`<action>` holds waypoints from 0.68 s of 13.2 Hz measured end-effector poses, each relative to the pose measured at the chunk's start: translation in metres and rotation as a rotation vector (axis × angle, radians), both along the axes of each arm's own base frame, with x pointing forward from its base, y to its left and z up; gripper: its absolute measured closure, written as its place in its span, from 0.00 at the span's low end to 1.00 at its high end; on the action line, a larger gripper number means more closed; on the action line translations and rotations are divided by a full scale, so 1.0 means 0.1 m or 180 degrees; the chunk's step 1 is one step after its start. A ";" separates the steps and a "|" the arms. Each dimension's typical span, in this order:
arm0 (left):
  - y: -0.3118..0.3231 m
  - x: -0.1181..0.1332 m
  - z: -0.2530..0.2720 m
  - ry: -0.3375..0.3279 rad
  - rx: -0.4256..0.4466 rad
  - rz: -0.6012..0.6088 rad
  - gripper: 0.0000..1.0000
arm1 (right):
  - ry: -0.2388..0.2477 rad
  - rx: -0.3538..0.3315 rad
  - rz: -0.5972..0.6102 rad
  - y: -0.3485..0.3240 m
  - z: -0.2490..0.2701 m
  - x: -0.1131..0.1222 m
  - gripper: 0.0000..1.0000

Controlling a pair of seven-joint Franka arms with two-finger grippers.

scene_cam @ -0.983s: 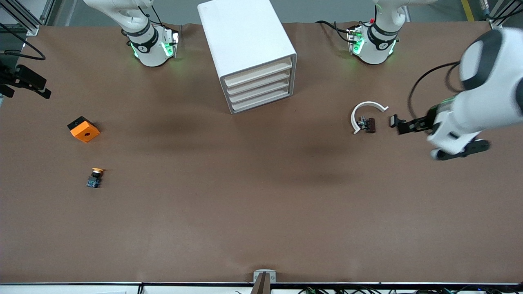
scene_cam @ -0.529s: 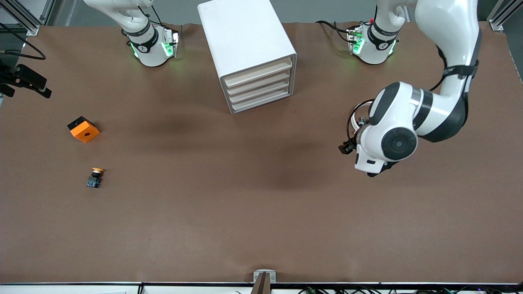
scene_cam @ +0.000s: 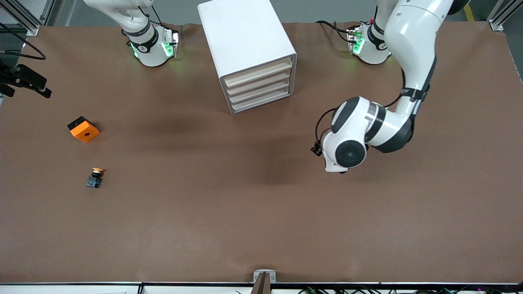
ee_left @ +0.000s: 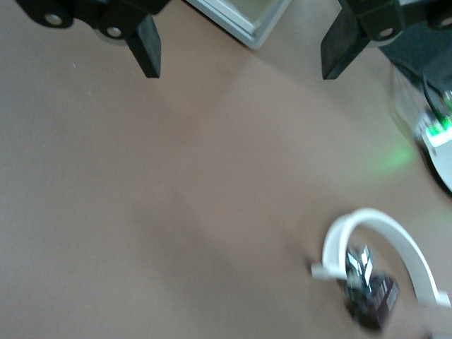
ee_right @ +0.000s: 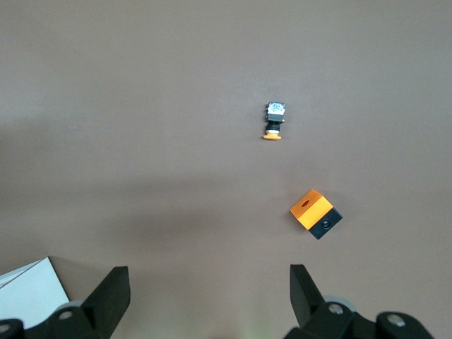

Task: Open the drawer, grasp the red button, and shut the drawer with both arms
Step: 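Lower the left gripper onto the top drawer handle and grasp it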

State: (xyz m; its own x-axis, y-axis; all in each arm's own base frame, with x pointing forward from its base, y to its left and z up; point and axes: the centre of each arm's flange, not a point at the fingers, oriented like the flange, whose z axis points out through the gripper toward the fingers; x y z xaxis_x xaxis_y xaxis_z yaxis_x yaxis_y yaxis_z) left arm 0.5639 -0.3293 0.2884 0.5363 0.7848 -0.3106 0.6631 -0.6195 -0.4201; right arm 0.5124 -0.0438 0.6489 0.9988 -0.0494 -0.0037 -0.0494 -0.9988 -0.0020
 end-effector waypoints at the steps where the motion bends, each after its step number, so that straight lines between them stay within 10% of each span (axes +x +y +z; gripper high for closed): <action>1: -0.13 -0.06 -0.06 0.0051 0.0068 0.0153 0.00 | 0.0000 0.0000 0.0000 0.00 0.00 0.00 0.00; 9: -0.87 -0.53 -0.22 0.0184 0.0507 0.0701 0.00 | 0.0000 0.0000 0.0001 0.00 0.00 0.00 0.00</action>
